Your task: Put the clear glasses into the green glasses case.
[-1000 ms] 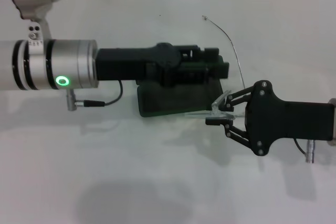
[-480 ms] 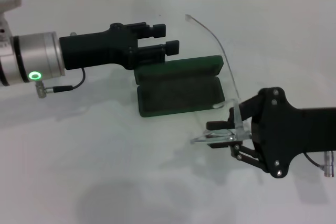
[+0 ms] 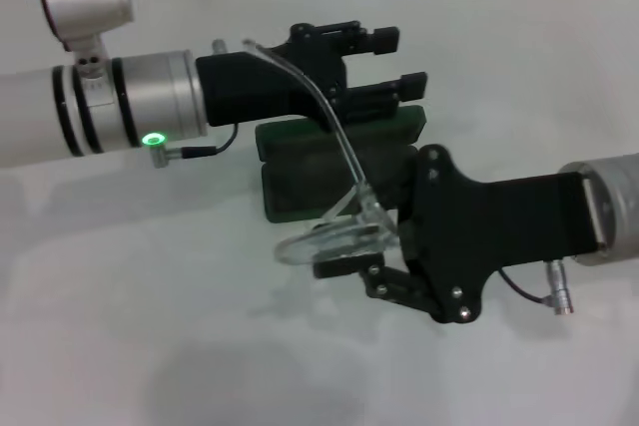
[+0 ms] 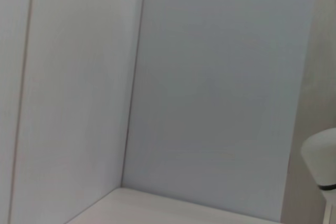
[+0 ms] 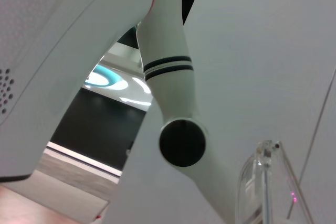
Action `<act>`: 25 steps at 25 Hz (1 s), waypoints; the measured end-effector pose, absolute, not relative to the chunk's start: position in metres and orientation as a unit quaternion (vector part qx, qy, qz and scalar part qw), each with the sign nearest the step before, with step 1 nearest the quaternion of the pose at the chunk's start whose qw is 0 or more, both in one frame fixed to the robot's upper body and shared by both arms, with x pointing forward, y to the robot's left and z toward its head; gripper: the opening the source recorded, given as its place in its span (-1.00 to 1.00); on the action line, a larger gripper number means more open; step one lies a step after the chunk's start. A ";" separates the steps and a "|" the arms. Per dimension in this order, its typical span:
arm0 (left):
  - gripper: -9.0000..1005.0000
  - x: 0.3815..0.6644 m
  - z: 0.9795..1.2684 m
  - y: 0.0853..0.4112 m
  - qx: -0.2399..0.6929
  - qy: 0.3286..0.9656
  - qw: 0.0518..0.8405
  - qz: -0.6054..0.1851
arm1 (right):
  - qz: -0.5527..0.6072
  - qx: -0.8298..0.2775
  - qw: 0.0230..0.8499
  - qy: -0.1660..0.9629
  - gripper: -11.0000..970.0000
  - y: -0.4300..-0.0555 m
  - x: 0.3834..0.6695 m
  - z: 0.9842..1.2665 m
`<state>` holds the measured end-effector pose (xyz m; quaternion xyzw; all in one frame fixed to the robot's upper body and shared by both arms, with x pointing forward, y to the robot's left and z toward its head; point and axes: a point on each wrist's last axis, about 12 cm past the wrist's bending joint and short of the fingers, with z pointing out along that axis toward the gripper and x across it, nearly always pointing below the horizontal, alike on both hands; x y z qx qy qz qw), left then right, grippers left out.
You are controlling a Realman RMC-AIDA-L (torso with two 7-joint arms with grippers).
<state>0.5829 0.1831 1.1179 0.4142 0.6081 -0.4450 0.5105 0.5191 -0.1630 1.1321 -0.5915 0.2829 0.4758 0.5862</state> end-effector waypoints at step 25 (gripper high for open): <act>0.30 0.564 1.119 0.185 0.399 0.548 0.566 -0.469 | 0.490 -0.522 0.565 0.411 -0.74 -0.175 0.531 1.119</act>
